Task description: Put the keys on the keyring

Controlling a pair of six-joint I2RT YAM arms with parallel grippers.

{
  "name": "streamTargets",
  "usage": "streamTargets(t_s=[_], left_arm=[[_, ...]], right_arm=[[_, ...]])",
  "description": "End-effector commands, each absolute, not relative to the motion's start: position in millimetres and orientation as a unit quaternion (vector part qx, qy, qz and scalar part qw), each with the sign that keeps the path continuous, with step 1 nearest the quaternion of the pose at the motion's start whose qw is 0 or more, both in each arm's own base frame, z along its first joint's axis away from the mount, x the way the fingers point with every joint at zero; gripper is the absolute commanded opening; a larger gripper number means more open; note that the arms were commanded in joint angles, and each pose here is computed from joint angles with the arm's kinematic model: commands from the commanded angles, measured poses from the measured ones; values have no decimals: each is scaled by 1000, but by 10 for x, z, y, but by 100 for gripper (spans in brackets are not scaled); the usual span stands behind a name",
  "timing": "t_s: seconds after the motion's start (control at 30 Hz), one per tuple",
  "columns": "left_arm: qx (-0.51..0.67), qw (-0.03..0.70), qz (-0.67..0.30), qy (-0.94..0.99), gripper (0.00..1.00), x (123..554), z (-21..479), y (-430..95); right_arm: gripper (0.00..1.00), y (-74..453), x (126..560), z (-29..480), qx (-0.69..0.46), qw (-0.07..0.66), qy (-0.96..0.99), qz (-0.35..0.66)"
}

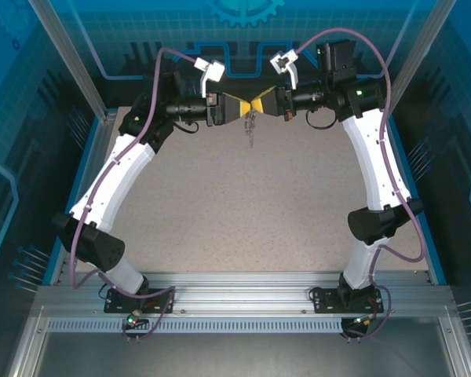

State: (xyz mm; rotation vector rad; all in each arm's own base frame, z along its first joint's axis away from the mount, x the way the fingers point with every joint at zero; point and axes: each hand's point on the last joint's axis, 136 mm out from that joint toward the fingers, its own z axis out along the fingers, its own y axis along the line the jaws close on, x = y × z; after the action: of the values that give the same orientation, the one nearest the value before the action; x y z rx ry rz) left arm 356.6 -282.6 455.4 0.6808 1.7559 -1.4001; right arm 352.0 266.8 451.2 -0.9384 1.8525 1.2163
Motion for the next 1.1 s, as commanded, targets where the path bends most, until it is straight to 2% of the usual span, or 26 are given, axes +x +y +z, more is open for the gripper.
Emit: streamTargets(t_s=[0.0, 0.47, 0.67, 1.07], left_arm=[[280, 390, -549, 684, 33, 3553, 4518, -2845], [280, 390, -554, 680, 29, 3575, 4515, -2886], [274, 396, -547, 685, 38, 3608, 4492, -2876], [260, 438, -526, 681, 43, 3631, 4646, -2720]], right_arm=[[0, 2701, 3357, 4712, -378, 372, 695, 486], [0, 2727, 3334, 4730, -381, 369, 689, 494], [0, 2730, 3332, 4714, -382, 368, 690, 494], [0, 2695, 3373, 4680, -375, 371, 698, 485]])
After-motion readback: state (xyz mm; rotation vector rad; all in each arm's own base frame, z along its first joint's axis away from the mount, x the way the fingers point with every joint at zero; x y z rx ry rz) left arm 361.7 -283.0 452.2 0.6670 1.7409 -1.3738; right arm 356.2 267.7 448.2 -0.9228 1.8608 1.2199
